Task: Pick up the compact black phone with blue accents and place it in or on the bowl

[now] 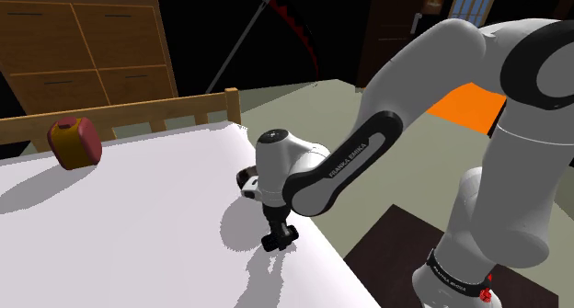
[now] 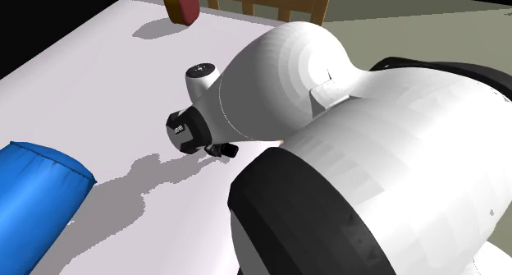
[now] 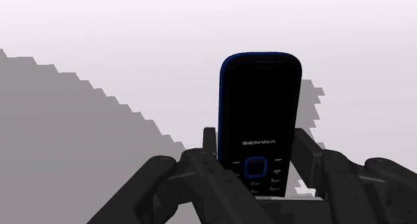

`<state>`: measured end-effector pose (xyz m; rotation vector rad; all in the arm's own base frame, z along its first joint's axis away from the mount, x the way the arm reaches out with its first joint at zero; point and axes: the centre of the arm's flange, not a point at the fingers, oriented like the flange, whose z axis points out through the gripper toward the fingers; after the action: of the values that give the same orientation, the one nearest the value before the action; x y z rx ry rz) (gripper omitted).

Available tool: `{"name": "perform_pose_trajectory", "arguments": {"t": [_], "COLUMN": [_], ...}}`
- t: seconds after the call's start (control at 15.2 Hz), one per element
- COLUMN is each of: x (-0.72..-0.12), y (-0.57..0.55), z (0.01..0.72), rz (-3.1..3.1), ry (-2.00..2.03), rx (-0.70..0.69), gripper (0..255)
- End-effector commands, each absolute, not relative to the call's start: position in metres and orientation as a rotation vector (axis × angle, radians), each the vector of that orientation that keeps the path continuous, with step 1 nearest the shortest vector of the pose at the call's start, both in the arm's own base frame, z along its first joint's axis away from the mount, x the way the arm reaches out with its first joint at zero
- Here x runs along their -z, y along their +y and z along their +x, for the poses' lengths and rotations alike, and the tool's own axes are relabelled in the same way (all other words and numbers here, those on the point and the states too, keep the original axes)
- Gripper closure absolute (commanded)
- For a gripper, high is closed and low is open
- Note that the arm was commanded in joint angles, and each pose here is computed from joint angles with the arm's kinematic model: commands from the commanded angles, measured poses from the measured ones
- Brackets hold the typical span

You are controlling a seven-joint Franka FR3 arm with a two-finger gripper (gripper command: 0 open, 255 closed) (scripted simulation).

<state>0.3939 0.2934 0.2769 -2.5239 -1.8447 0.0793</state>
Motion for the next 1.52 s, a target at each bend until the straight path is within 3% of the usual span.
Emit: {"name": "perform_pose_trajectory", "arguments": {"t": [0.0, 1.45], "x": [-0.272, -0.368], "y": [0.294, 0.294], "z": [0.391, 0.391], "rz": [-2.519, -2.519], "ry": [-1.848, -1.848], "rx": [-0.098, -0.098], "gripper": [255, 255]}}
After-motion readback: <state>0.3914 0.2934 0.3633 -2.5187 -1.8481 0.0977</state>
